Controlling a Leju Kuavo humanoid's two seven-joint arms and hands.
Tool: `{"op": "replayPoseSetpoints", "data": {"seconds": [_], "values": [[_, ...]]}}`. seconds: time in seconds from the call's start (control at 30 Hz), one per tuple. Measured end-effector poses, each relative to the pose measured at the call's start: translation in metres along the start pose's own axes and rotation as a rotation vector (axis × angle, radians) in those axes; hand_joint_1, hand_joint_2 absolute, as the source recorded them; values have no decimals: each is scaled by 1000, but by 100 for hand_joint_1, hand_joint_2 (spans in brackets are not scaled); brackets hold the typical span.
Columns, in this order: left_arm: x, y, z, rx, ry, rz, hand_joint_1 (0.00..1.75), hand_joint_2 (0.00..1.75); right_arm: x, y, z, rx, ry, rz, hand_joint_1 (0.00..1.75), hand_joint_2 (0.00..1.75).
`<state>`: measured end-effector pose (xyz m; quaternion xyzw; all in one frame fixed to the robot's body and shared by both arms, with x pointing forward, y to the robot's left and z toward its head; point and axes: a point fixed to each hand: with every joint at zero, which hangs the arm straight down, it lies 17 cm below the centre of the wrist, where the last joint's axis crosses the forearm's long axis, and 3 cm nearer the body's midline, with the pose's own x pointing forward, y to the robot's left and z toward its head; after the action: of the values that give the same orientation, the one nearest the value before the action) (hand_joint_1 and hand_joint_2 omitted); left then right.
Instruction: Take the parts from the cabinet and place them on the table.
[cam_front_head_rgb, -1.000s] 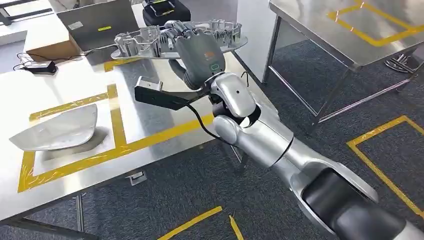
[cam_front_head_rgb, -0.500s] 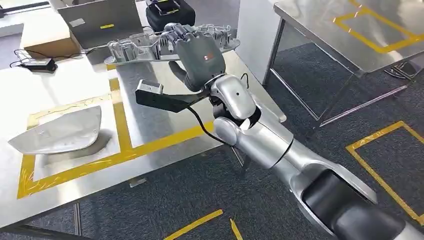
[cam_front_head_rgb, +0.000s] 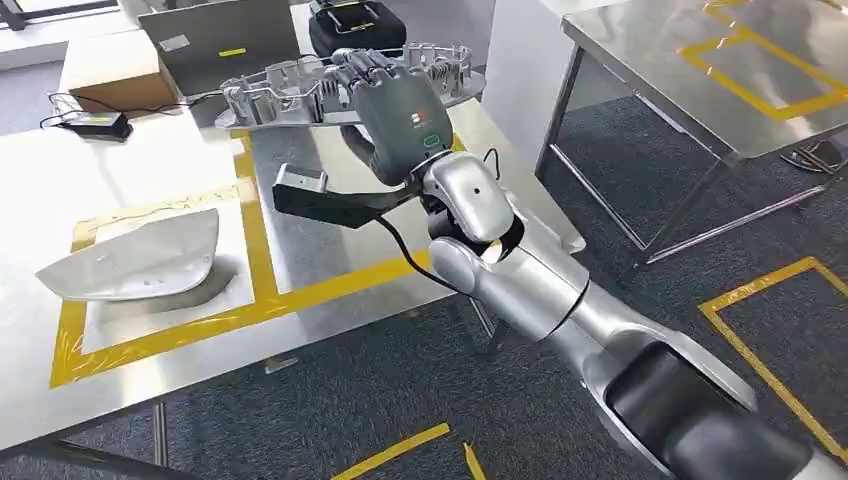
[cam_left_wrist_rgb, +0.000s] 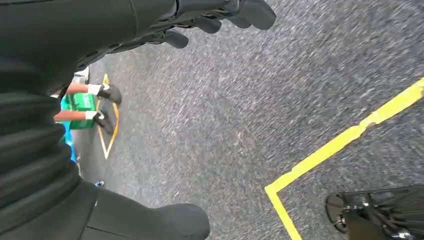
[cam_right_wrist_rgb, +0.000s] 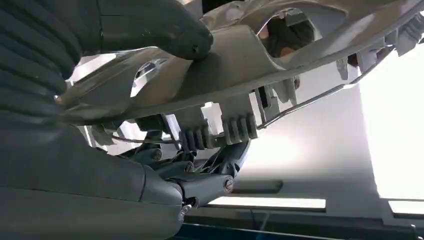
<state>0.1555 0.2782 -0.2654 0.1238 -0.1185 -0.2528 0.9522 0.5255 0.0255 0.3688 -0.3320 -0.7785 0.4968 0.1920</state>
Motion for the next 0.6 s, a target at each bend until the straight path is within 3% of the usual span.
{"op": "replayPoseSetpoints", "data": {"seconds": [0.6], "values": [[-4,1,0,1,3,-2,0,175,1,-1,1,0,2,-1,175,175]]}}
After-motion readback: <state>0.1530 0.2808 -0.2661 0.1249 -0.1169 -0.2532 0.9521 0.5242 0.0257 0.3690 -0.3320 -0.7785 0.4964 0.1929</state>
